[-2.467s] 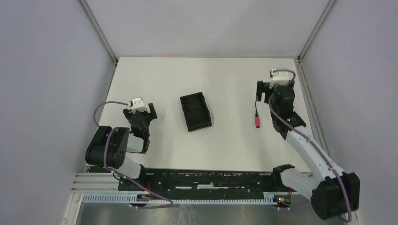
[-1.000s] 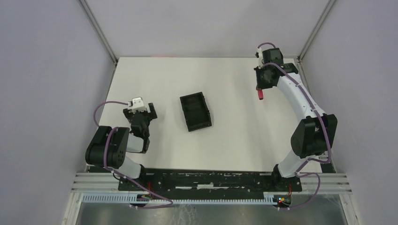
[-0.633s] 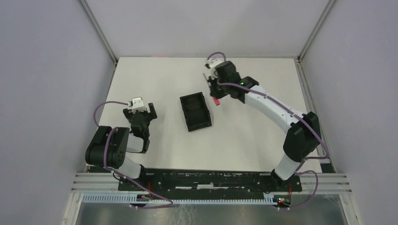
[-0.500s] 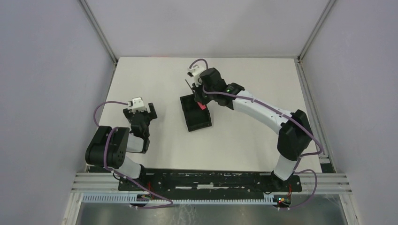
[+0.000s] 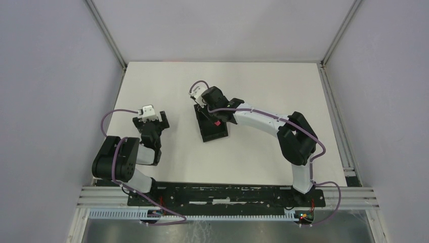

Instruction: Put the screwdriver in the bin

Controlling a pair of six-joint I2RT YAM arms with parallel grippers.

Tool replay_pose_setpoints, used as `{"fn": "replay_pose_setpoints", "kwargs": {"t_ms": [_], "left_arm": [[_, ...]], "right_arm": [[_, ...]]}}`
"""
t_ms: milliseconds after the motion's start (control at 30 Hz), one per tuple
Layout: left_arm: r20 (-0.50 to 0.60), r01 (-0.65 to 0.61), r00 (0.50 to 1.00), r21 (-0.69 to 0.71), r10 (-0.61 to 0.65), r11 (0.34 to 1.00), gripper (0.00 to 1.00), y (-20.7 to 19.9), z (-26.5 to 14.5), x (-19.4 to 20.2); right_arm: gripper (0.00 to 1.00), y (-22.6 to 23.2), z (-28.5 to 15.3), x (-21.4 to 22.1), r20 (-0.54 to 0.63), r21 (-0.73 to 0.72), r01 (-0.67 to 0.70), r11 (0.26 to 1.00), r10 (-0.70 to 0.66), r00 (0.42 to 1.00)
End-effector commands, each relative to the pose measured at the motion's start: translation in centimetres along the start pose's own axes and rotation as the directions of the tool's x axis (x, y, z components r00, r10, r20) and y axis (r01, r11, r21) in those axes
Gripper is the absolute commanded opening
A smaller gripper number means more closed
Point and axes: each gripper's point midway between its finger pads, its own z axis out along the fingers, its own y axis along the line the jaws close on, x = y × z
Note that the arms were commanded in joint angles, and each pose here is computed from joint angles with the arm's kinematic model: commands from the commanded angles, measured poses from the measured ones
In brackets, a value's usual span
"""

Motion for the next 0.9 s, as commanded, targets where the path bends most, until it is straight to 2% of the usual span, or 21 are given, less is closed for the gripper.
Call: {"fn": "replay_pose_setpoints", "kwargs": {"t_ms": [0, 33, 67, 267, 367, 467, 567, 767, 867], "left_arm": [[0.063, 0.064, 0.996, -0.005, -0.063, 0.998, 1.0, -0.2, 0.6, -1.8], [0.063, 0.064, 0.996, -0.005, -0.063, 0.998, 1.0, -0.2, 0.6, -1.8], [0.063, 0.063, 0.996, -0.005, -0.063, 0.998, 1.0, -0.2, 0.6, -1.8], [0.063, 0.064, 0.996, -0.005, -0.063, 0.998, 1.0, -0.2, 0.6, -1.8], [0.063, 0.064, 0.996, -0.004, -0.064, 0.998, 1.0, -0.2, 0.6, -1.8], [0.064, 0.063, 0.996, -0.005, -0.063, 0.998, 1.0, -0.2, 0.6, -1.8], [0.063, 0.063, 0.996, -0.005, -0.062, 0.998, 1.0, -0.2, 0.6, -1.8], [0.065, 0.064, 0.996, -0.004, -0.063, 0.998, 1.0, -0.2, 0.6, -1.8], [0.066, 0.064, 0.996, -0.004, -0.064, 0.998, 1.0, -0.2, 0.6, -1.9]], "right_arm": [[0.36, -0.5, 0.1, -1.2, 0.035, 0.028, 0.01, 1.0, -0.011, 0.999], [0.44, -0.3, 0.0, -1.3, 0.038, 0.021, 0.006, 1.0, -0.007, 0.999], [0.48, -0.1, -0.3, -1.7, 0.05, 0.016, 0.002, 1.0, -0.002, 0.999], [0.51, -0.4, -3.2, -5.2, 0.16, 0.019, -0.038, 0.999, 0.035, 0.987], [0.56, -0.8, -5.0, -6.9, 0.222, 0.021, -0.06, 0.998, 0.054, 0.974], [0.73, -1.4, -7.1, -8.4, 0.28, 0.032, -0.077, 0.997, 0.065, 0.958], [0.98, -2.4, -8.8, -9.0, 0.315, 0.07, -0.094, 0.993, 0.067, 0.947], [0.98, -7.2, -12.6, -7.8, 0.391, 0.202, -0.19, 0.961, 0.098, 0.915], [0.98, -10.7, -13.5, -4.7, 0.398, 0.294, -0.252, 0.922, 0.122, 0.909]]}}
